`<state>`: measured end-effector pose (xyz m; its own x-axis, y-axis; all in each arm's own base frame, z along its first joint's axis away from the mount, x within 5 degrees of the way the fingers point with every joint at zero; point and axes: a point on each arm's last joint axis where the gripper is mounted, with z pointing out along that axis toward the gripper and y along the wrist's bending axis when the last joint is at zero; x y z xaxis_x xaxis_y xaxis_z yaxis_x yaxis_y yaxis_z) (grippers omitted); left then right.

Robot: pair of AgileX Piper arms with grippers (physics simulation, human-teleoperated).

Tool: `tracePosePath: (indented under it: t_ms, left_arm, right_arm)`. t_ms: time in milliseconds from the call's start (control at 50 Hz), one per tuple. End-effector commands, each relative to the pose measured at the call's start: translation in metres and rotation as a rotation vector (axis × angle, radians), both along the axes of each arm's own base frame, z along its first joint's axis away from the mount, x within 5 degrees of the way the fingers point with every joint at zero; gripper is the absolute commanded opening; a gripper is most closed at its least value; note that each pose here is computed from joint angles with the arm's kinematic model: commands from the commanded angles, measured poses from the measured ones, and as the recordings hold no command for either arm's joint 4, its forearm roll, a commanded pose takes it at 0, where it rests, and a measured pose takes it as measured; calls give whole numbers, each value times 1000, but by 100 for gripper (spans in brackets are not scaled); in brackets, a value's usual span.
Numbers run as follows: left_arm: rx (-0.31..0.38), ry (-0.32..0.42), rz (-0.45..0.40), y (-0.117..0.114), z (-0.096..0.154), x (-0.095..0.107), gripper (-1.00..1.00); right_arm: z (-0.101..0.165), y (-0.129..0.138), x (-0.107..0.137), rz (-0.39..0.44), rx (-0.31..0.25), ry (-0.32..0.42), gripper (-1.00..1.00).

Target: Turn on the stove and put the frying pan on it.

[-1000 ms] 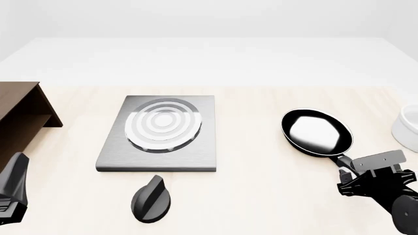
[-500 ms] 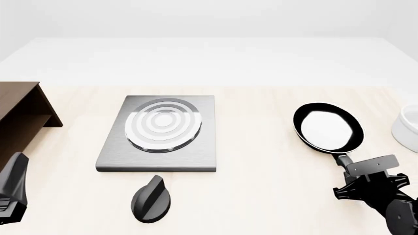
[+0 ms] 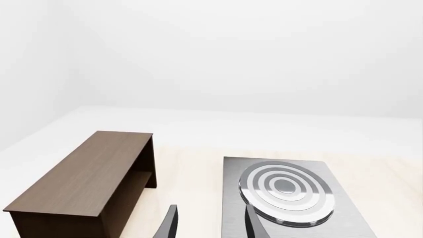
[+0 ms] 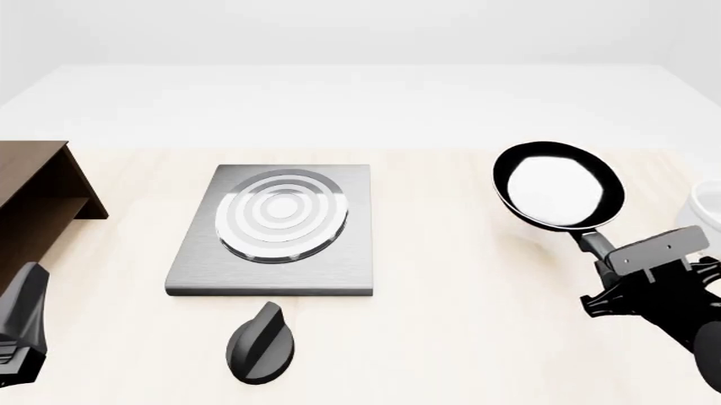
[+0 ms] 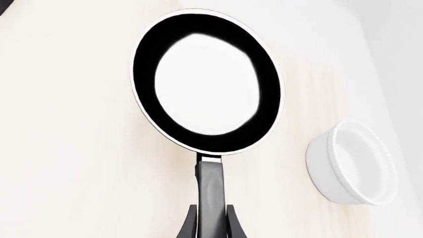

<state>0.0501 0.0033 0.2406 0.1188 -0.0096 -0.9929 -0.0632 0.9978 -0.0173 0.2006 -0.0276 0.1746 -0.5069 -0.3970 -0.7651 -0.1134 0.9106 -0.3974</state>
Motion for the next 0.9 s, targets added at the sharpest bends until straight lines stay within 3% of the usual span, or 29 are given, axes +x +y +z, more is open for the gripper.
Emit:
tracePosePath:
  t_ms: [20, 240, 560, 700, 900]
  left_arm:
    - [0, 1, -2, 0, 0, 0, 100]
    - [0, 1, -3, 0, 0, 0, 100]
    - [-4, -2, -1, 0, 0, 0, 100]
    - [-9, -2, 0, 0, 0, 0, 100]
    - [-9, 3, 4, 0, -2, 0, 100]
  right_arm:
    - [42, 15, -2, 78, -28, -85, -100]
    - [60, 35, 10, 194, -49, -87, -100]
    - [103, 100, 34, 469, -67, -137, -100]
    - [119, 139, 47, 566, -5, -148, -100]
    - [120, 200, 61, 715, 32, -134, -100]
